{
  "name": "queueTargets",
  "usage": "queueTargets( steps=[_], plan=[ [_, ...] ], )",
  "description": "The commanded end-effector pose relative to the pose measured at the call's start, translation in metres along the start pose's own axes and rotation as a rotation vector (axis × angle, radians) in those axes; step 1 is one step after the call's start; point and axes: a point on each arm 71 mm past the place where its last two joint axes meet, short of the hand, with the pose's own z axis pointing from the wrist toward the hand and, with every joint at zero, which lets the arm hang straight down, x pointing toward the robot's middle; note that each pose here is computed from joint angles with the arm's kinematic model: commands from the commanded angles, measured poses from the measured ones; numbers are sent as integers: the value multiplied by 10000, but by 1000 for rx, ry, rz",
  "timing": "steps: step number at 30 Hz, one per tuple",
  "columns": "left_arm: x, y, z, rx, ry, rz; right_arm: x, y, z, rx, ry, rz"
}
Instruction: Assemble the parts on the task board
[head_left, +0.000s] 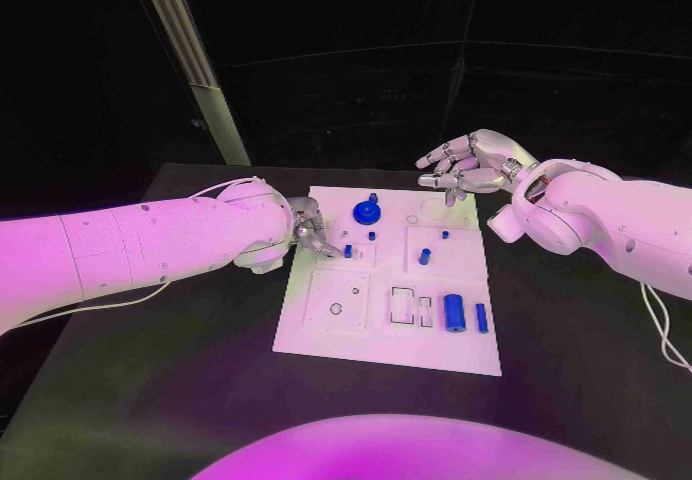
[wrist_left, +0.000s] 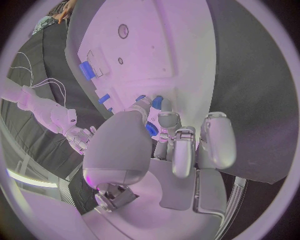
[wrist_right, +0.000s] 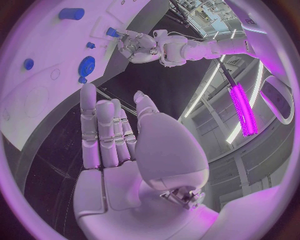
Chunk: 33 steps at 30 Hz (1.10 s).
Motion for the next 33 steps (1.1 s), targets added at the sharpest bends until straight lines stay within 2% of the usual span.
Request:
queueTargets(
  steps=[1,16,25,33],
  plan=[
    [5,0,0,-9,12,-3,0,18,6,-11,5,1],
    [9,-21,-19,32,12,-56,-1,14,5,-9,8,2],
    [8,7,-57,39,25,-72,-2,10,8,-8,9,2],
    [-29,27,-92,36,32,-85,3,9,14,-6,12,2]
  ],
)
